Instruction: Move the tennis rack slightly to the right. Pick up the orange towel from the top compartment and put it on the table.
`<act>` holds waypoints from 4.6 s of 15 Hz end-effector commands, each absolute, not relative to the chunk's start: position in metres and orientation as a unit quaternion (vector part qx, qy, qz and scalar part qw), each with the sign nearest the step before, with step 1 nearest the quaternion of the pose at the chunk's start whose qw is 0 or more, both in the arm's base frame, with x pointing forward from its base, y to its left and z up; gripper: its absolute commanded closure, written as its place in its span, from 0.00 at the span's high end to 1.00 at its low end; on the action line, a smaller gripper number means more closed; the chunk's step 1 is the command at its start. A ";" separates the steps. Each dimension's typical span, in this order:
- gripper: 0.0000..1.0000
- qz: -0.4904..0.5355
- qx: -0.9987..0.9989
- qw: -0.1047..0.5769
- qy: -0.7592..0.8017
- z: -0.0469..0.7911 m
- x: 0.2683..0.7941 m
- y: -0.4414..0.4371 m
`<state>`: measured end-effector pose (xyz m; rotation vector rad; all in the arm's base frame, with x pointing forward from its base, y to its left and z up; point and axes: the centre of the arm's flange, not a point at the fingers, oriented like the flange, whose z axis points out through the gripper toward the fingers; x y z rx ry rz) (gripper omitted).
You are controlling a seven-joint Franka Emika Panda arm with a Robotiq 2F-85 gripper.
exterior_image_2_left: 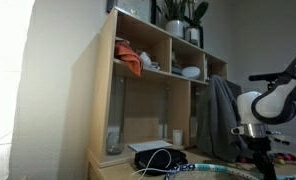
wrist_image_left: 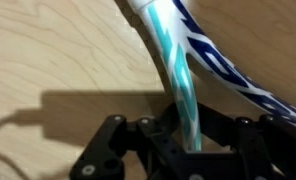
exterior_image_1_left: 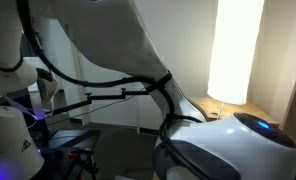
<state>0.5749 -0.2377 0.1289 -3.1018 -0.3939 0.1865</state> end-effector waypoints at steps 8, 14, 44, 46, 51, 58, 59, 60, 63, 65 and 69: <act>0.05 0.065 -0.995 0.050 -0.059 0.096 0.585 -0.321; 0.05 -0.006 -0.993 0.030 -0.115 0.107 0.564 -0.304; 1.00 -0.057 -0.991 -0.023 -0.116 0.122 0.541 -0.300; 1.00 -0.074 -0.990 -0.029 -0.117 0.128 0.533 -0.297; 1.00 -0.102 -0.987 -0.036 -0.120 0.143 0.522 -0.292; 0.75 -0.091 -0.988 -0.039 -0.115 0.139 0.521 -0.288; 0.74 -0.091 -0.988 -0.039 -0.117 0.139 0.521 -0.288; 0.66 -0.092 -0.988 -0.040 -0.117 0.140 0.521 -0.287; 0.43 -0.095 -0.988 -0.039 -0.116 0.145 0.521 -0.286; 0.28 -0.096 -0.988 -0.039 -0.114 0.147 0.521 -0.286; 0.06 -0.095 -0.989 -0.044 -0.106 0.149 0.524 -0.287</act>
